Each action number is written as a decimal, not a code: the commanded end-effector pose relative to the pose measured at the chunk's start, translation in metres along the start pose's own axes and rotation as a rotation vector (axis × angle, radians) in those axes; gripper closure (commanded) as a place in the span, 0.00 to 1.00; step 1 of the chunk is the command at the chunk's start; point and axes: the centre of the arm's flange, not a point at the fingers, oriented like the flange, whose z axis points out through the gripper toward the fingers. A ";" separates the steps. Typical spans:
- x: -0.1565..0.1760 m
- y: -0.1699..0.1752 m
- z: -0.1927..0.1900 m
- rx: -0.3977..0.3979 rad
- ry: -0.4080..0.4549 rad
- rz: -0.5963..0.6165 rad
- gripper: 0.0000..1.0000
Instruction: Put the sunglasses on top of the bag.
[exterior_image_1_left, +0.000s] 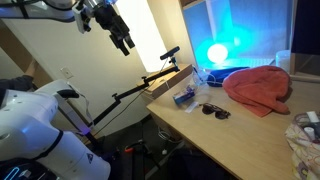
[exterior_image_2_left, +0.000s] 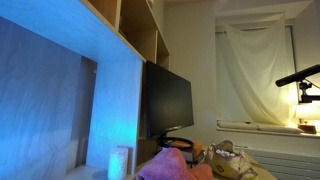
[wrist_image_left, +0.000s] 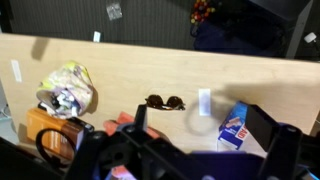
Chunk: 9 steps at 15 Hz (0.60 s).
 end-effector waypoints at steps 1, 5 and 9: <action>0.047 -0.007 -0.010 0.041 0.048 -0.130 0.00; 0.087 -0.011 0.008 0.026 -0.046 -0.106 0.00; 0.078 -0.011 0.029 0.038 -0.054 -0.111 0.00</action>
